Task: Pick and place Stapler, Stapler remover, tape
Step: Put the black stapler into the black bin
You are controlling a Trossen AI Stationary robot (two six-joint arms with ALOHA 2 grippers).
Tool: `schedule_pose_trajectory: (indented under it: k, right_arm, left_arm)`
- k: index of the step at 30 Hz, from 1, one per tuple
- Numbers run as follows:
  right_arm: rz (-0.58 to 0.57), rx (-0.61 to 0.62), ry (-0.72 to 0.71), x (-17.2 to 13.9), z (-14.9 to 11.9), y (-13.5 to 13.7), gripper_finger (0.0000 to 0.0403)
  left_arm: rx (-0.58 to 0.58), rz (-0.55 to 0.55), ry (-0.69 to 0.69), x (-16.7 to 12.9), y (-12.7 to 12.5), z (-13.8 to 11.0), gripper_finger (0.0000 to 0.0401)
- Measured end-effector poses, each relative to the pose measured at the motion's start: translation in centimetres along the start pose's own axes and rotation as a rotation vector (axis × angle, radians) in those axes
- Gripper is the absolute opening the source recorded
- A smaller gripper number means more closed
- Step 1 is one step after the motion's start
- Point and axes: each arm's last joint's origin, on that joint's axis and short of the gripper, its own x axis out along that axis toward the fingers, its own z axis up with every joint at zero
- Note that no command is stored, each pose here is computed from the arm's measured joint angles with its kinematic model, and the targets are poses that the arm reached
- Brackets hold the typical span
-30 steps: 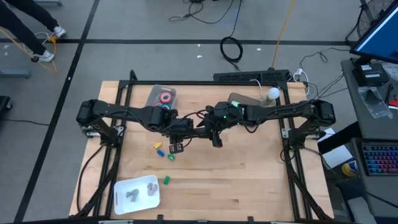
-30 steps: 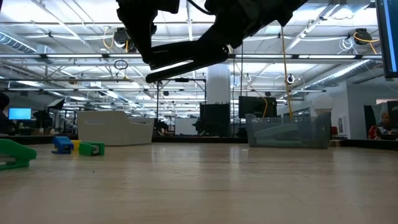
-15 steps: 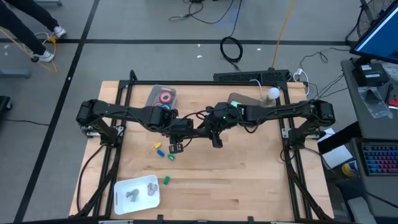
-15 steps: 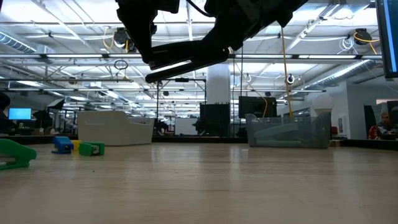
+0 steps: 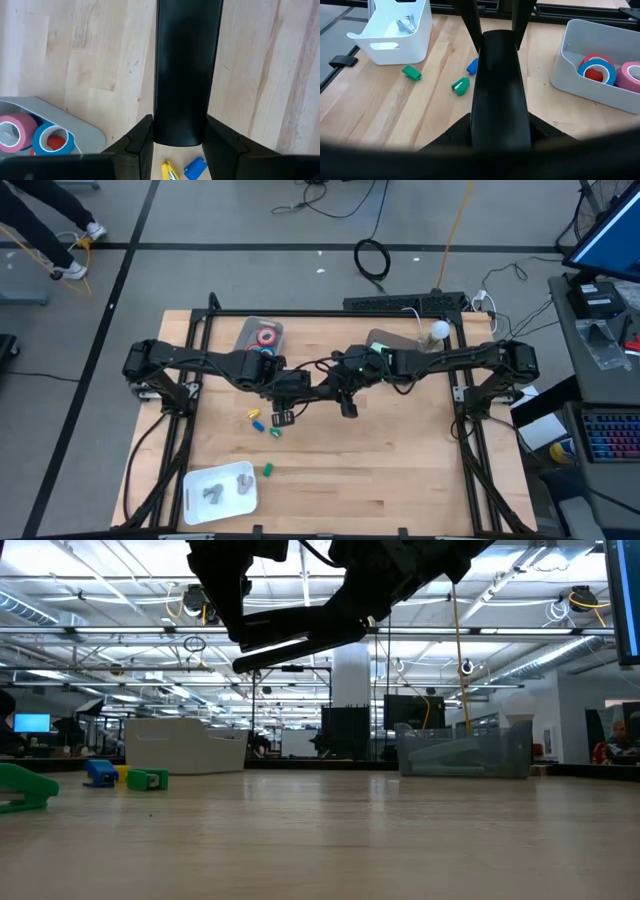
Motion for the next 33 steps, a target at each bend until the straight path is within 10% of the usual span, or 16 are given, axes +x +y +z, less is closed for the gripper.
schedule_pose_trajectory:
  k: [6,18,33]
  right_arm:
    - [0.004,0.006,0.001,0.0,0.0,0.1,0.0134]
    - [0.002,0.024,0.02,0.0,-0.2,0.2,0.0133]
    - [-0.275,-0.003,0.241,-4.3,-1.1,-0.7,0.0133]
  left_arm:
    - [-0.002,-0.003,0.0,0.0,0.0,0.0,0.0138]
    - [-0.021,0.042,0.096,-0.3,0.7,-1.0,0.0303]
    - [-0.109,0.192,0.071,-3.3,1.8,-3.0,0.0307]
